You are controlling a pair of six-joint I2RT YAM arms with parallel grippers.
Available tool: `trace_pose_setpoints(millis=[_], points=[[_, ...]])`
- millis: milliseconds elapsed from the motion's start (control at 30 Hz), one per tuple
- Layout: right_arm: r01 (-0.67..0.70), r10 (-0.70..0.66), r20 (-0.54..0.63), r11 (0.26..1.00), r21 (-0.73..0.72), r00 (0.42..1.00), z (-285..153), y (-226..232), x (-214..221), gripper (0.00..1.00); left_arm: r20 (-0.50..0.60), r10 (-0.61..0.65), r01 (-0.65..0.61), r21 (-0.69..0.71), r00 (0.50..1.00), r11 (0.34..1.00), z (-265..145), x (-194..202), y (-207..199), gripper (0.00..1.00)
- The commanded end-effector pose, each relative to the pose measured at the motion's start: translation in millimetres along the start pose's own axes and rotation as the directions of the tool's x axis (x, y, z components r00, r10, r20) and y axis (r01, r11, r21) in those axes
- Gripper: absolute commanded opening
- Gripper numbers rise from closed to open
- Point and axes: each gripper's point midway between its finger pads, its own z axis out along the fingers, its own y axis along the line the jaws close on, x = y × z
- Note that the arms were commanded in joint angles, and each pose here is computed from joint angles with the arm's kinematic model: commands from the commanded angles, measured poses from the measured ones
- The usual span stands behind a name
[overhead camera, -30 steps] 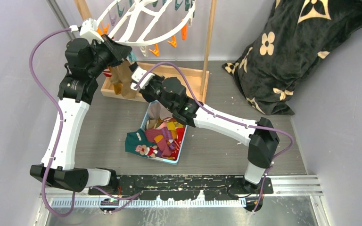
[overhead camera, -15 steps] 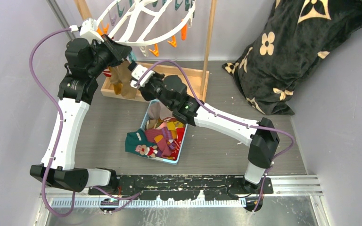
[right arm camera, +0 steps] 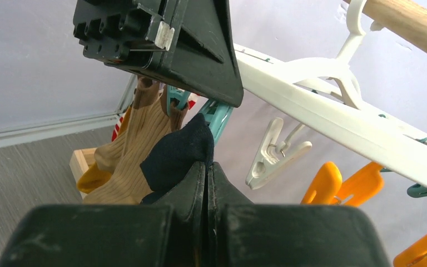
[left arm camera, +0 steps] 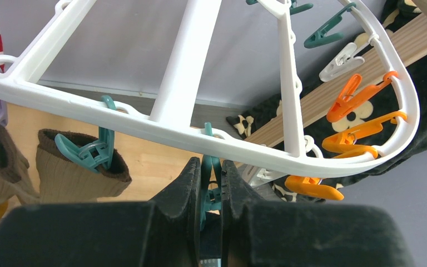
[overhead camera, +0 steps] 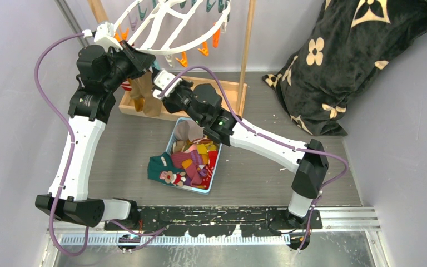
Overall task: Clip the socks to the hanger
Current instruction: Clamp the sock onto the hanger.
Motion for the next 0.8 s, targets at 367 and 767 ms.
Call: trace_pose_setpoints(millis=[367,767], points=[[-0.008,0.007,0.019,1.000,0.028,1.000,-4.1,-15.2,-20.4,0.01,0.109,0.021,-0.026,0.047,0.994,0.999,-13.4,-31.5,-19.2,0.05],[-0.054,0.055,-0.023,0.998,0.041,0.998,-8.0,-11.2,-5.4,0.01,0.115,0.018,-0.024,0.052,0.993,0.998,-15.3,-33.7,-21.6,0.04]])
